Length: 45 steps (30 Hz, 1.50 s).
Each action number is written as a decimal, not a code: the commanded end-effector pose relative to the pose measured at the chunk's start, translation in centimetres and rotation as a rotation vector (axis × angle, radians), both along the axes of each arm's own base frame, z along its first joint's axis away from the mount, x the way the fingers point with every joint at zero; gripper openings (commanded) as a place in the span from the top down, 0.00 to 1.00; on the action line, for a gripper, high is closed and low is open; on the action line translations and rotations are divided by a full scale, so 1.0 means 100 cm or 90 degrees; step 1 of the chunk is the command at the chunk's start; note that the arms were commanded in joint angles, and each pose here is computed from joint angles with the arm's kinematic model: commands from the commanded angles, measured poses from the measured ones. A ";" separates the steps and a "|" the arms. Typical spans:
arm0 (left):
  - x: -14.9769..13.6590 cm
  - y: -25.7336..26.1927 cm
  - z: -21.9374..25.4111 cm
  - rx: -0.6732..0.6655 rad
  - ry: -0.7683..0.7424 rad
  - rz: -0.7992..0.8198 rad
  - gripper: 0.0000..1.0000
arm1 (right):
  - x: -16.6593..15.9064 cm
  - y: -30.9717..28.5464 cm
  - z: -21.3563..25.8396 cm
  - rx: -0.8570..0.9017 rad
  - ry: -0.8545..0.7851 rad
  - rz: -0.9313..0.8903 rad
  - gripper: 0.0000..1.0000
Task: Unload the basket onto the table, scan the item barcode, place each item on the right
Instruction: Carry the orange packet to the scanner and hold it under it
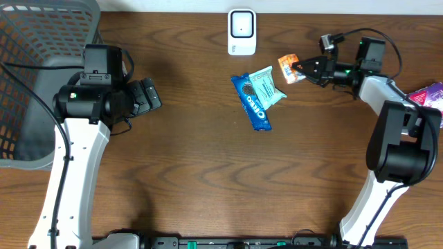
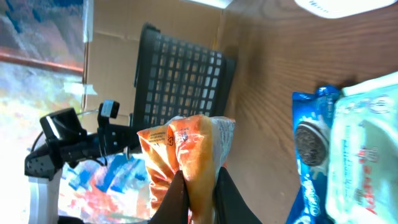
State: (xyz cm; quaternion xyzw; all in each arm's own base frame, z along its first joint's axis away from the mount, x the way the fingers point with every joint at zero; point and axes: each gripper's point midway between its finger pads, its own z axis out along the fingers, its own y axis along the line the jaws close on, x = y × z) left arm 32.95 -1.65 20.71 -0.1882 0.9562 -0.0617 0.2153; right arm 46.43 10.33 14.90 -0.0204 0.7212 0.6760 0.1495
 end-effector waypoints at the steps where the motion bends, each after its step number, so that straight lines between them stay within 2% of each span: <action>1: 0.001 0.003 0.001 0.006 0.000 0.006 0.02 | -0.007 0.014 0.015 0.006 -0.031 0.029 0.99; 10: 0.001 0.003 0.001 0.006 0.000 0.006 0.02 | -0.005 0.035 0.012 -0.018 -0.052 0.037 0.99; 26: 0.001 0.003 0.001 0.006 0.000 0.006 0.02 | 0.006 0.067 0.052 -0.011 -0.180 0.070 0.99; 45: 0.001 0.003 0.001 0.006 0.000 0.006 0.02 | 0.009 0.084 0.050 -0.019 -0.166 0.056 0.99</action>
